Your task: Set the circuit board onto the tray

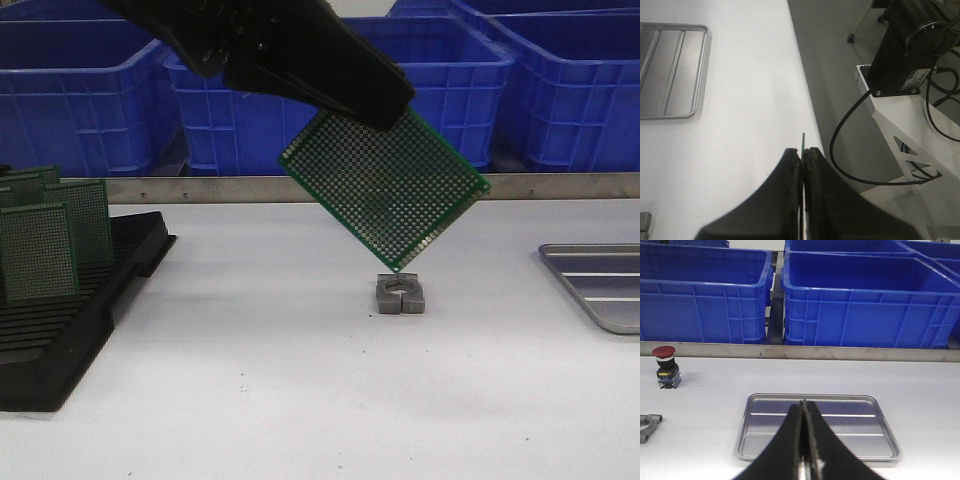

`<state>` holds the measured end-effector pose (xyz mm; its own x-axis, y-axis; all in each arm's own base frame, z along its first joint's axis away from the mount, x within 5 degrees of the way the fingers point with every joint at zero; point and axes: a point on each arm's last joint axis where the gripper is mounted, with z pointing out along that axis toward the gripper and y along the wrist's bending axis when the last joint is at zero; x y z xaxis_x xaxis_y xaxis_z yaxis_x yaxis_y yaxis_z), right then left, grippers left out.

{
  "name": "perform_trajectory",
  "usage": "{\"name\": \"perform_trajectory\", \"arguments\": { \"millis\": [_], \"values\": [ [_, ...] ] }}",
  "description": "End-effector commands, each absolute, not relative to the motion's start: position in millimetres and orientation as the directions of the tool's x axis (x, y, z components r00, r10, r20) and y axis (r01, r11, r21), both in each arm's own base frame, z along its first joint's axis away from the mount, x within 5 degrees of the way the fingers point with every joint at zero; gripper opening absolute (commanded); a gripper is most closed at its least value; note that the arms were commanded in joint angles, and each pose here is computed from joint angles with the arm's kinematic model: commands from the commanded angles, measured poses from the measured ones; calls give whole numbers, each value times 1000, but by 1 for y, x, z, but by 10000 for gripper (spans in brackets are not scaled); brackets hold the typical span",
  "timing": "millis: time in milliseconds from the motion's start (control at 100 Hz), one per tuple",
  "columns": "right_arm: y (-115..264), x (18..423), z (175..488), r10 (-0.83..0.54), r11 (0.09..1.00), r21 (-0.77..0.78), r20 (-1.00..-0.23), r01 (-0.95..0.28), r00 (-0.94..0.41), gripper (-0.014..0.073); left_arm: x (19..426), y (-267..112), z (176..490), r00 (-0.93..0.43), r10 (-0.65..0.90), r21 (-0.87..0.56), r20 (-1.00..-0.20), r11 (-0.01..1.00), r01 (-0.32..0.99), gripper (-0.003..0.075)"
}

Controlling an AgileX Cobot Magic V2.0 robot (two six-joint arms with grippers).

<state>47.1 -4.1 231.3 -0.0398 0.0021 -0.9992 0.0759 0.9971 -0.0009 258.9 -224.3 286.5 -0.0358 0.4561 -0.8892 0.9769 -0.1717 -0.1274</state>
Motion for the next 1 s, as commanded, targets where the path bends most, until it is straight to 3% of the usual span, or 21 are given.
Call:
{"name": "perform_trajectory", "arguments": {
  "millis": [0, 250, 420, 490, 640, 750, 910, 990],
  "values": [
    [-5, 45, 259, 1, 996, -3, -999, 86, -45, -64, 253, -226, 313, -26, 366, -101, -930, -189, 977, -20],
    [-7, 63, 284, 27, 995, -4, -947, 95, -319, -64, 253, -226, 313, -26, 366, -101, -930, -189, 977, -20],
    [-5, 85, 303, 90, 995, 61, -913, 84, -397, -54, 253, -226, 313, -26, 366, -101, -930, -189, 977, -20],
    [-3, 94, 308, 133, 991, 110, -897, 77, -422, 6, 253, -226, 313, -26, 366, -101, -930, -189, 977, -20],
    [3, 109, 311, 242, 969, 238, -856, 68, -456, 223, 253, -226, 313, -26, 366, -101, -930, -189, 977, -20],
    [7, 118, 308, 294, 950, 307, -821, 54, -490, 285, 253, -226, 313, -26, 366, -101, -930, -189, 977, -20],
    [21, 127, 305, 79, 966, 194, -855, -174, -513, 289, 253, -226, 313, -26, 366, -101, -930, -189, 977, -20],
    [33, 130, 306, -34, 933, 147, -873, -329, -487, 372, 253, -226, 313, -26, 366, -101, -930, -189, 977, -20]
  ]
}}
